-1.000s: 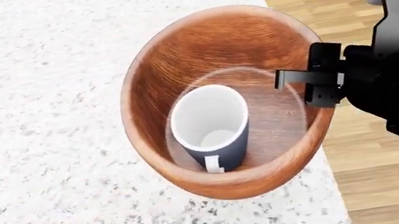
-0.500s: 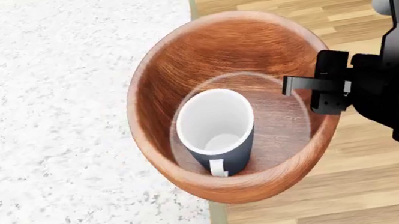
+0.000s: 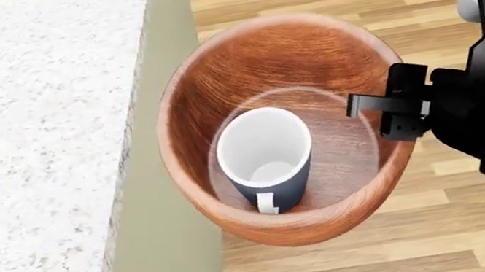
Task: Place the cup inside the bowl on the dining table and move the bowl to any counter.
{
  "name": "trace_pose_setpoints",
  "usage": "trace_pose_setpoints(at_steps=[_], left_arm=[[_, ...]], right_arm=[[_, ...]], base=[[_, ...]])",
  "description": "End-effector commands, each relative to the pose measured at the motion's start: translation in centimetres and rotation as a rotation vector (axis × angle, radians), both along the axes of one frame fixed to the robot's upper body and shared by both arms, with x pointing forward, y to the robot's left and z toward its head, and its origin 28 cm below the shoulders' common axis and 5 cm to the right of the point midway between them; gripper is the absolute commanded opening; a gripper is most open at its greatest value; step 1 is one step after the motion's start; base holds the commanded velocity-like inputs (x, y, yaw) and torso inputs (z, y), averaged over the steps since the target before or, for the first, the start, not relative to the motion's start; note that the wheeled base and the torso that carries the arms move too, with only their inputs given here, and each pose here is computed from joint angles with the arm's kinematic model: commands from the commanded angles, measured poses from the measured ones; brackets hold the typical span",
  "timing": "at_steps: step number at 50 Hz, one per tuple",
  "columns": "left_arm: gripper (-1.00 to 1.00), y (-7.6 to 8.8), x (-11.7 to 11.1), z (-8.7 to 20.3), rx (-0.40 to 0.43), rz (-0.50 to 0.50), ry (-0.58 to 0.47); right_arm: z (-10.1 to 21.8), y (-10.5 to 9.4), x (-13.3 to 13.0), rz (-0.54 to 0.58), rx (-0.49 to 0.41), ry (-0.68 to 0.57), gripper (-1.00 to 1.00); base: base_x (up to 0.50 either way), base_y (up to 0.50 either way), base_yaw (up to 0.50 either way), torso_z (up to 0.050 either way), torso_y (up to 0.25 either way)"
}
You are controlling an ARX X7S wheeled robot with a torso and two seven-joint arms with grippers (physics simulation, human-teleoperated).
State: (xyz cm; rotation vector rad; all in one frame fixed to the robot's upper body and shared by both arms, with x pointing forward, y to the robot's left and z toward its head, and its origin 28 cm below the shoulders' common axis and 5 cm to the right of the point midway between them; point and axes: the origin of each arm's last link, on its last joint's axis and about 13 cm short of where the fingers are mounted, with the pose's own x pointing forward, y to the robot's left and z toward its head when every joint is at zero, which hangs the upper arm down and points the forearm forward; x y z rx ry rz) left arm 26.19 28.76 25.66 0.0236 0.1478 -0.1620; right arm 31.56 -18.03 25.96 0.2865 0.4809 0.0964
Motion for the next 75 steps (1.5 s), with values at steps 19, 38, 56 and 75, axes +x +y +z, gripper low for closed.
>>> trace_pose_setpoints(at_steps=[19, 38, 56, 75], left_arm=[[1.00, -0.1, 0.1, -0.1, 0.011, -0.002, -0.002], [1.00, -0.1, 0.0, -0.1, 0.010, -0.004, -0.001], [1.00, -0.6, 0.3, 0.0, 0.010, -0.004, 0.000], [1.00, -0.4, 0.8, 0.5, 0.012, 0.005, -0.026]], right_arm=[[0.6, -0.8, 0.1, -0.023, 0.046, -0.064, -1.00], [0.9, -1.0, 0.4, -0.026, 0.042, -0.055, -1.00], [0.9, -1.0, 0.7, -0.019, 0.038, -0.057, -1.00], [1.4, -1.4, 1.7, -0.005, 0.039, -0.070, -1.00]], base=[[0.29, -0.37, 0.00, 0.000, 0.001], [0.49, -0.27, 0.00, 0.000, 0.002], [0.49, -0.28, 0.00, 0.000, 0.002], [0.49, -0.28, 0.00, 0.000, 0.002]])
